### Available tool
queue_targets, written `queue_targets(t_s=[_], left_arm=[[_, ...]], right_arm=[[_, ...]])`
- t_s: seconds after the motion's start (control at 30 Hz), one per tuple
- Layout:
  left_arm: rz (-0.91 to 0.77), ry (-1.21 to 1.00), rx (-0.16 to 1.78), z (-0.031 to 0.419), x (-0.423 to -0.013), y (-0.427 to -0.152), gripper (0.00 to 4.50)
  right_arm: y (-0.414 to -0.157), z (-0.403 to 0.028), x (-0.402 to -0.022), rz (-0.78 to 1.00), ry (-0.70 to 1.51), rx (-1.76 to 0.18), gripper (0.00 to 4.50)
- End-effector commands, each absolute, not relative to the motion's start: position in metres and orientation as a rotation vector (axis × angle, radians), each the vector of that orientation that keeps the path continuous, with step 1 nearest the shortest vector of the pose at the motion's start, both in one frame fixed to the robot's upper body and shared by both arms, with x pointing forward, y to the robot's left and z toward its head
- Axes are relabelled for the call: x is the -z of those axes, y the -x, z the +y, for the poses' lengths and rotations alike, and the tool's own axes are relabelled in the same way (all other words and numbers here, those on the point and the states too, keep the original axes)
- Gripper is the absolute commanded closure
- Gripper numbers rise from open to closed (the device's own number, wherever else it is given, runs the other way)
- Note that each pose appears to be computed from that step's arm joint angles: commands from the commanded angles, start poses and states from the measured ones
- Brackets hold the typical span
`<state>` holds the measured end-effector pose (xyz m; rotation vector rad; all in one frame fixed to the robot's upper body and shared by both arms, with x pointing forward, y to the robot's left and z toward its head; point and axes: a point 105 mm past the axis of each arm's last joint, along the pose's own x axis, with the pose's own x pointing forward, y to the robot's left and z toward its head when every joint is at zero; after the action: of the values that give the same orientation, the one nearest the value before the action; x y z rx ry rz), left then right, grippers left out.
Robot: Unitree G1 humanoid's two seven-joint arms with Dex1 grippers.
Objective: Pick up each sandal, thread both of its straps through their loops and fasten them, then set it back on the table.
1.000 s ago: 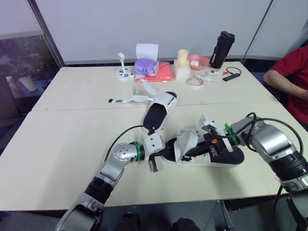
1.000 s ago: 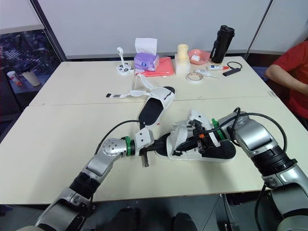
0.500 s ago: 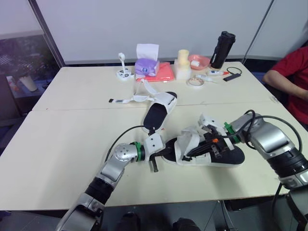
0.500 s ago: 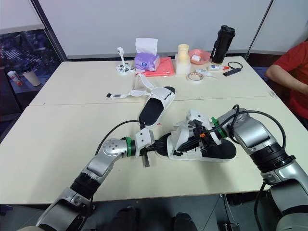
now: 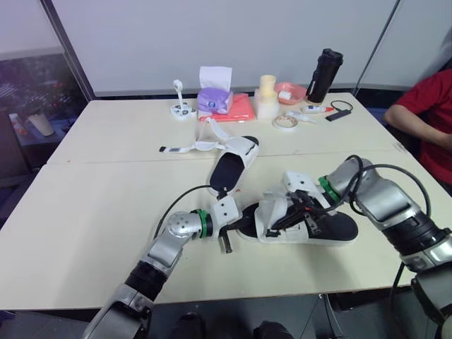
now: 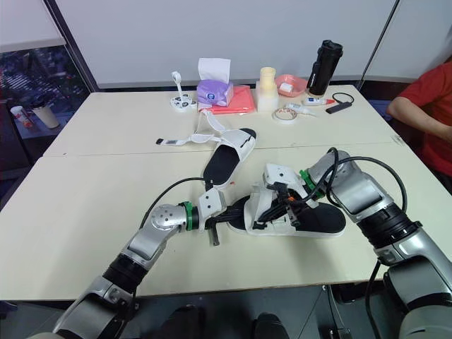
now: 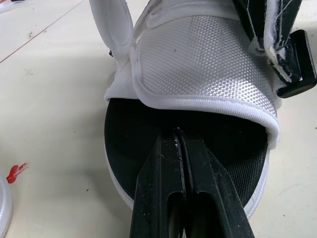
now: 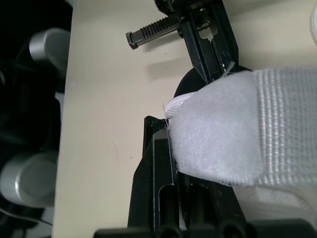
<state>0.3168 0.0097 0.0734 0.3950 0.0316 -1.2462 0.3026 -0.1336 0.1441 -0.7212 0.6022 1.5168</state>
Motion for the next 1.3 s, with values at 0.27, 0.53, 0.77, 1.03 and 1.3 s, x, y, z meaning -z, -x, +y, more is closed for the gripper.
queue_targets(t_s=[0.27,0.53,0.77,1.03,1.3], left_arm=[[0.239,-0.387,1.24,0.018,-0.026,-0.307,4.5],[0.243,-0.395,1.224,0.023,-0.025,-0.308,4.5],[0.254,-0.388,1.218,0.025,-0.022,-0.306,4.5],[0.259,-0.395,1.243,0.02,-0.019,-0.304,4.5],[0.265,-0.394,1.244,0.021,-0.018,-0.304,4.5]], right_arm=[[-0.293,-0.142,-0.125,0.663,0.718,-1.526,3.18],[-0.294,-0.146,-0.154,0.606,0.364,-1.394,0.25],[-0.268,-0.154,-0.163,0.593,-0.051,-1.275,0.25],[-0.271,-0.141,-0.154,0.528,-0.37,-1.048,0.25],[-0.268,-0.132,-0.148,0.51,-0.476,-0.941,2.04]])
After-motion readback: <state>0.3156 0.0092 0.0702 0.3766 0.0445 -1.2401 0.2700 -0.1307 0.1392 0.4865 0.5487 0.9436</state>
